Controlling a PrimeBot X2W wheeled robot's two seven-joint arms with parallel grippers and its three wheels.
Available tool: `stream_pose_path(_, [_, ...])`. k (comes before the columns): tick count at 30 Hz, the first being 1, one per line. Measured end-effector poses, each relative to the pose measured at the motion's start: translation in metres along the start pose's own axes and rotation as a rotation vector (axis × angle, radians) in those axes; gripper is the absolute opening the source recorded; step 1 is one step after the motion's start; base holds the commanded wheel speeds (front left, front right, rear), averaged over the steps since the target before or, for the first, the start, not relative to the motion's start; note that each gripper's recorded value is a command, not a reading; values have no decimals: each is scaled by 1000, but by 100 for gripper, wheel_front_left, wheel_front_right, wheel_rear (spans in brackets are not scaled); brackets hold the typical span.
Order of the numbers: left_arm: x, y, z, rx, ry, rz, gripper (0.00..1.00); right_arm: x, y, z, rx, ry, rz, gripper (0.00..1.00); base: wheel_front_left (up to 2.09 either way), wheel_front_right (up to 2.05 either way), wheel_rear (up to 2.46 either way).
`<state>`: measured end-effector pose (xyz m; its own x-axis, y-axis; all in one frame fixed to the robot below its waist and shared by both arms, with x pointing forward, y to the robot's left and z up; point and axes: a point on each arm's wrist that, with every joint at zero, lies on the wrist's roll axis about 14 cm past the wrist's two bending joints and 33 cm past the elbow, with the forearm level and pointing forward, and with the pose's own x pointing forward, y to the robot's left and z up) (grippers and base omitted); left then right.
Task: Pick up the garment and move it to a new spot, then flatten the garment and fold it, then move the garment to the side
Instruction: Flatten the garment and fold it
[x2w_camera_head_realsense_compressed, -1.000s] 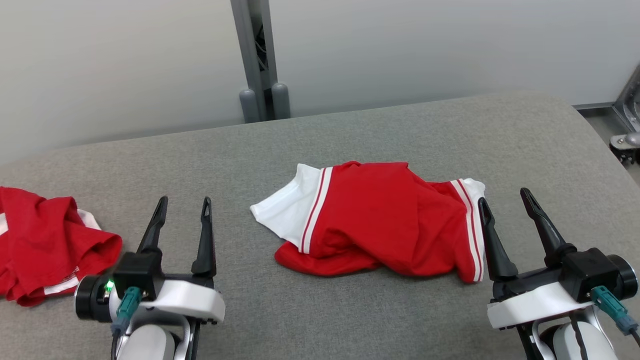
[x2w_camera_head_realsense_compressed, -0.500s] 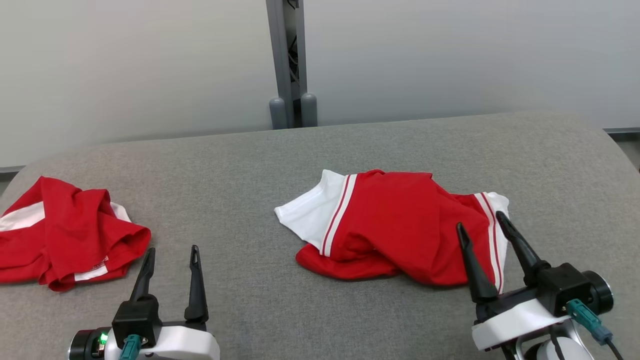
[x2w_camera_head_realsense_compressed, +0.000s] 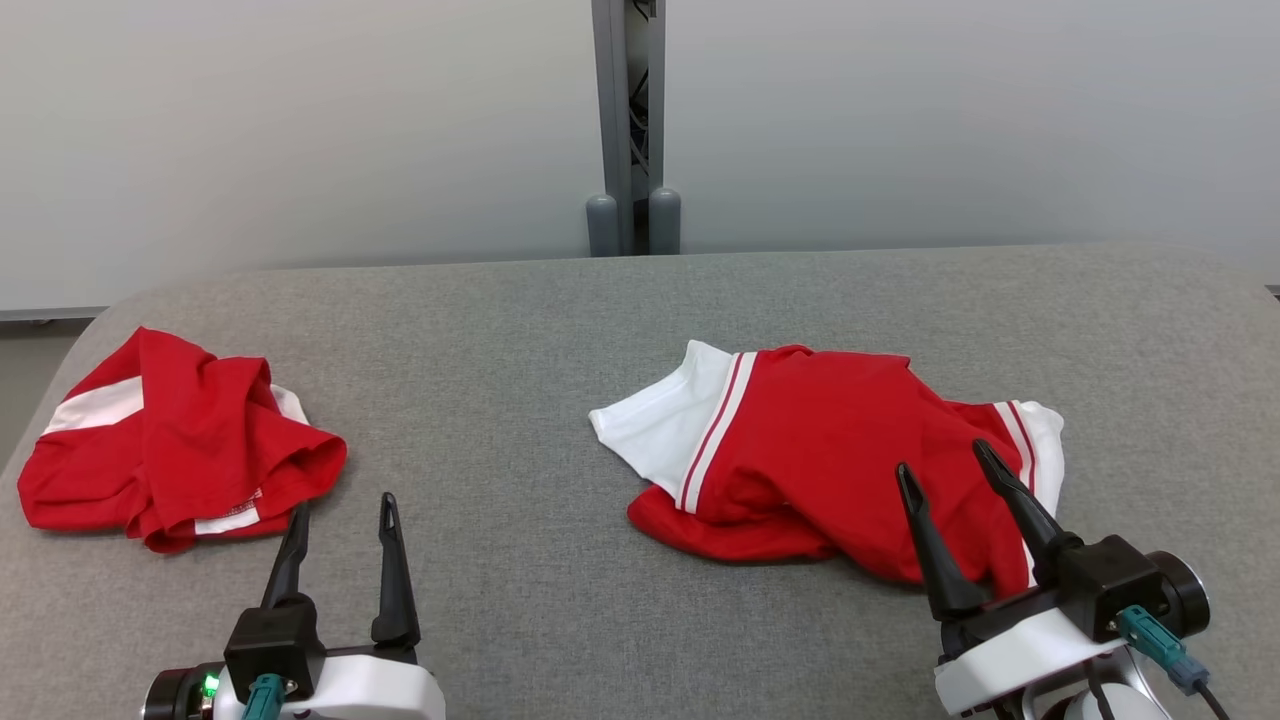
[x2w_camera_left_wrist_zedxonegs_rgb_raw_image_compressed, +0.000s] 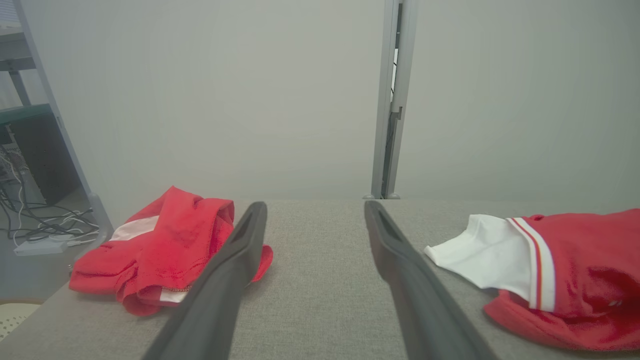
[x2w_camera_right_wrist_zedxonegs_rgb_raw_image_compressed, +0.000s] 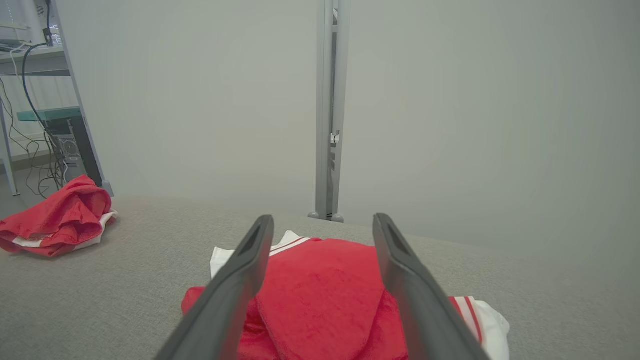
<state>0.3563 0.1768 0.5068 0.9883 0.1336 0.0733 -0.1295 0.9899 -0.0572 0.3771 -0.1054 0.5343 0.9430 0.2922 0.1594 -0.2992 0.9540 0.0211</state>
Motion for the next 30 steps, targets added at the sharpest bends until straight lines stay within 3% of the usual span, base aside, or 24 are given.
stream_pose_path(10, [-4, -3, -6, -5, 20, -13, 100, 11, 21, -10, -42, 32, 102, 100, 0, 0, 0])
stream_pose_path(22, [4, -2, -17, -19, 55, -7, 100, 48, 35, -87, -295, 289, 337, 100, 0, 0, 0])
stream_pose_path(30, [3, 8, -22, -20, 75, 26, 100, 63, 56, -117, -380, 374, 465, 100, 0, 0, 0])
